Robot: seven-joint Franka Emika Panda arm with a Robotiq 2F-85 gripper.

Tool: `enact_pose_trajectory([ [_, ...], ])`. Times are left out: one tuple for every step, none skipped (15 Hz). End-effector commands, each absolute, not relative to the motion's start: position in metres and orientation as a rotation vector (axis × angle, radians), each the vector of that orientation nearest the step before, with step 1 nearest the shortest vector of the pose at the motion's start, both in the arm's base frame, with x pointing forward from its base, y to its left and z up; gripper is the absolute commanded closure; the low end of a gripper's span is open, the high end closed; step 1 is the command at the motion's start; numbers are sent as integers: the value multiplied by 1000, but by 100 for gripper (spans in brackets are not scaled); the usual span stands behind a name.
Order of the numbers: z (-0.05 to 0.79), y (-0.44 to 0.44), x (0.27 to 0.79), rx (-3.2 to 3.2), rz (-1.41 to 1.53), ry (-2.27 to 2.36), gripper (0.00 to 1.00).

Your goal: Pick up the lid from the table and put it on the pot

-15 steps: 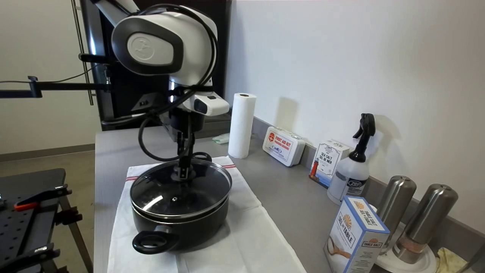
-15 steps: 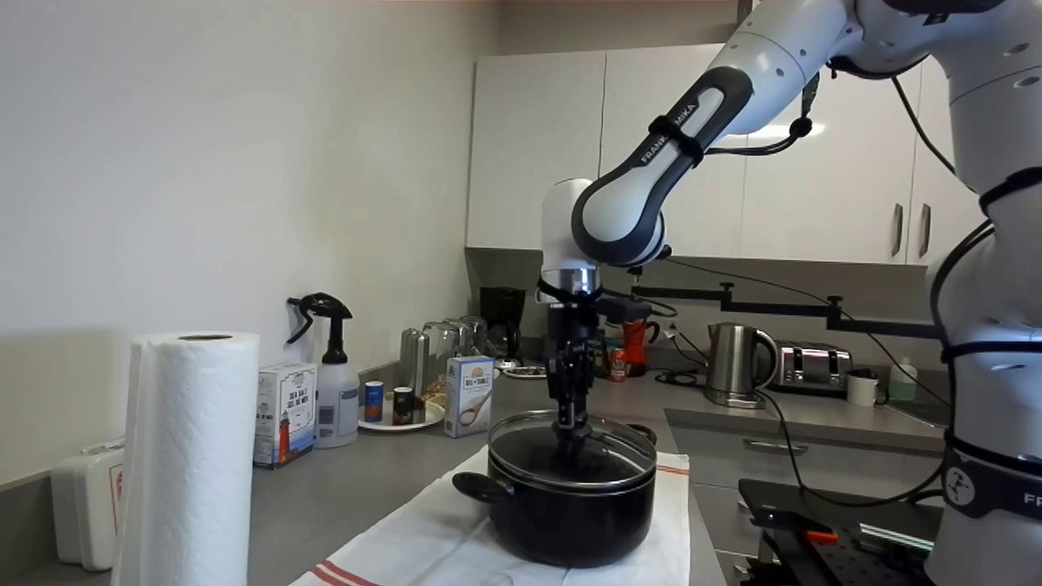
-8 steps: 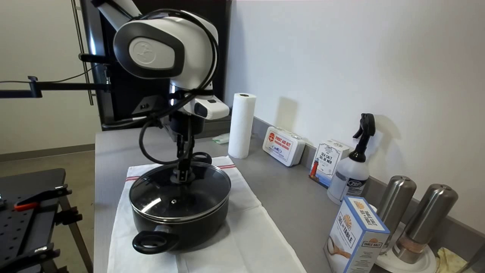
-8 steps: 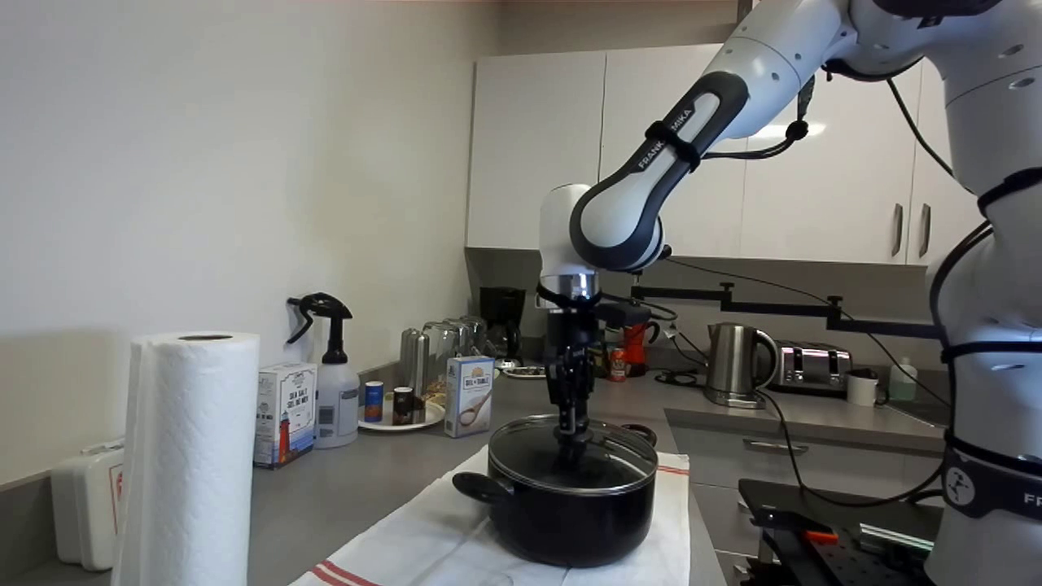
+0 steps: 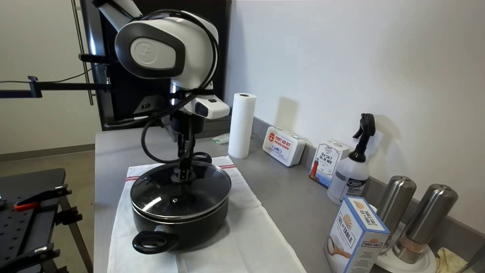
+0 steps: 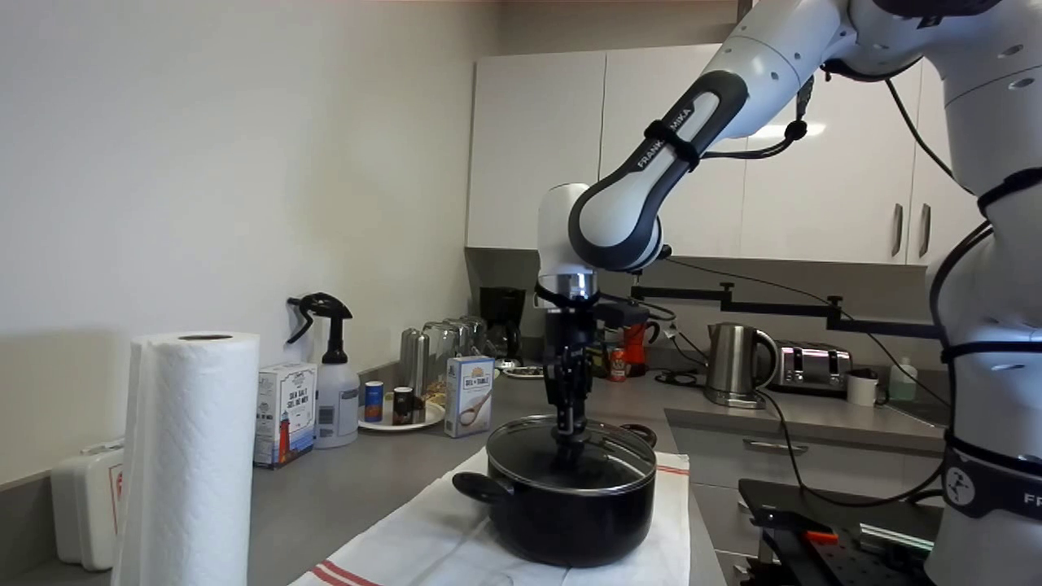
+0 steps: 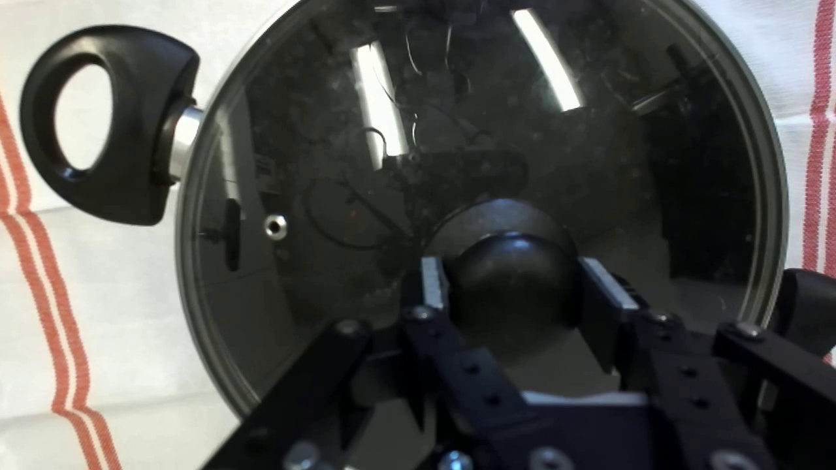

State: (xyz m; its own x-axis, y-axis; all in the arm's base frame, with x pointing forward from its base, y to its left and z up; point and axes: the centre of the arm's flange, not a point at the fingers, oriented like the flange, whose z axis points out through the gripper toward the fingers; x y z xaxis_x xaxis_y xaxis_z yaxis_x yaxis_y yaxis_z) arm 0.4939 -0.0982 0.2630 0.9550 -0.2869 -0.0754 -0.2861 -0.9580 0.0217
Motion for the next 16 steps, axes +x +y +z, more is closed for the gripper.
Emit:
enact_pose_trajectory([
  [271,-96,499,3116,-82,-483,75],
  [270,-96,499,3119,-79,-491,75],
  [270,-97,498,3122,-80,-498,75],
  [270,-98,498,3126,-75,-508,75],
  [269,-98,497,3130,-71,-517,75],
  [269,-99,497,3133,-67,-526,75],
  [269,-99,496,3137,-62,-537,75],
  [269,-100,496,3140,-57,-548,75],
  [269,-100,496,3142,-52,-558,75],
  [269,-100,496,3144,-51,-564,75],
  [268,-100,495,3144,-51,-571,68],
  [268,-100,495,3145,-49,-576,25],
  [268,-100,495,3145,-45,-582,24],
  [270,-100,495,3145,-31,-585,18],
  [272,-100,495,3145,-16,-585,11],
  [274,-99,495,3144,1,-583,3],
])
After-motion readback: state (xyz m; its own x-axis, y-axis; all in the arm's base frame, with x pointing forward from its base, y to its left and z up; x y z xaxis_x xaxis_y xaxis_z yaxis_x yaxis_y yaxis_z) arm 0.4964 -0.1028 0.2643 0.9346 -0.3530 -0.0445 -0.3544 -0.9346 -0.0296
